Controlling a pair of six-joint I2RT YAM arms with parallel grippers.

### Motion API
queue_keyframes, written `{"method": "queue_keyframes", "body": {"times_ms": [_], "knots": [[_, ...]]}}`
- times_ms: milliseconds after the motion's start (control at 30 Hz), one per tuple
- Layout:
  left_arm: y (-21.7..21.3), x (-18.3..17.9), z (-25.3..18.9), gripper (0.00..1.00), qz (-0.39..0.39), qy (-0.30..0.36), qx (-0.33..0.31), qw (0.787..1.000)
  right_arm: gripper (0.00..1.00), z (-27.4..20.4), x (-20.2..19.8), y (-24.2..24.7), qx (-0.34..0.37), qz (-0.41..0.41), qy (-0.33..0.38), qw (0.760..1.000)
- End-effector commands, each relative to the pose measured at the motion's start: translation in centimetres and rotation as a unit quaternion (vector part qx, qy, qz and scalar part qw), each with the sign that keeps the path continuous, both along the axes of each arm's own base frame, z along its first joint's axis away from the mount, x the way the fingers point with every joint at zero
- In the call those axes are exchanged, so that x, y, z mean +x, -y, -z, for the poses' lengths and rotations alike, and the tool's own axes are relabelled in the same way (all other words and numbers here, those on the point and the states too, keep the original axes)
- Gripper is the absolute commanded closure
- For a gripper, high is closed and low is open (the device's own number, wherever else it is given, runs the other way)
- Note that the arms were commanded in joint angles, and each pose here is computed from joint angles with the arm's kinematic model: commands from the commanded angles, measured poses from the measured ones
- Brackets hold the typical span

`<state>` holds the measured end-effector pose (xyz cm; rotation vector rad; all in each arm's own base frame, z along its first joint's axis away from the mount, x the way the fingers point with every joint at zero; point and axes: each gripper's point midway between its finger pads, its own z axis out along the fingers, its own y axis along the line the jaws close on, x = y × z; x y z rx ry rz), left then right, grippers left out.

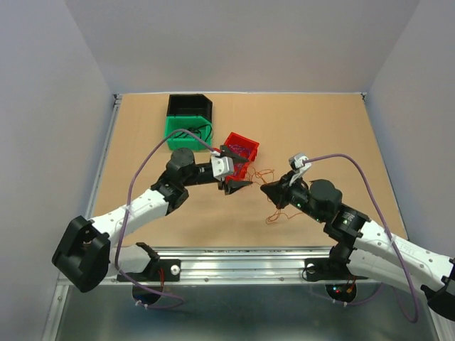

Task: Untangle the cables

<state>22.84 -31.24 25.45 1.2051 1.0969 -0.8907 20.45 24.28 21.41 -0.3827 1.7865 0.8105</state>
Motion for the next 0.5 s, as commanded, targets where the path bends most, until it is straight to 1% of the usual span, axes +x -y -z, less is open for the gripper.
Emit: {"method": "queue_keyframes", "body": {"times_ms": [0, 67, 133, 300, 333, 467], "knots": [[2.0, -1.7, -2.0, 0.27, 0.043, 0.038, -0.022, 0.998, 0.99, -3.4, -0.8, -1.3, 0.051, -0.048, 0.064, 0.995], [2.4, -2.2, -0.3, 0.3, 0.053, 0.039, -0.007, 0.998, 1.0, -4.0, -1.6, -1.7, 0.065, -0.07, 0.075, 0.993], [2.7, -2.6, 0.6, 0.31, 0.062, 0.037, 0.003, 0.997, 0.99, -4.2, -1.8, -1.8, 0.071, -0.078, 0.077, 0.991], [3.2, -4.4, 1.4, 0.3, 0.101, 0.031, 0.011, 0.994, 1.0, -4.1, -1.8, -2.2, 0.067, -0.086, 0.079, 0.991], [3.3, -4.7, 1.4, 0.28, 0.106, 0.033, 0.011, 0.994, 1.0, -4.0, -1.9, -2.3, 0.066, -0.09, 0.079, 0.991], [3.6, -5.3, 2.0, 0.27, 0.116, 0.035, 0.018, 0.992, 0.99, -4.0, -2.4, -3.1, 0.073, -0.115, 0.083, 0.987]]}}
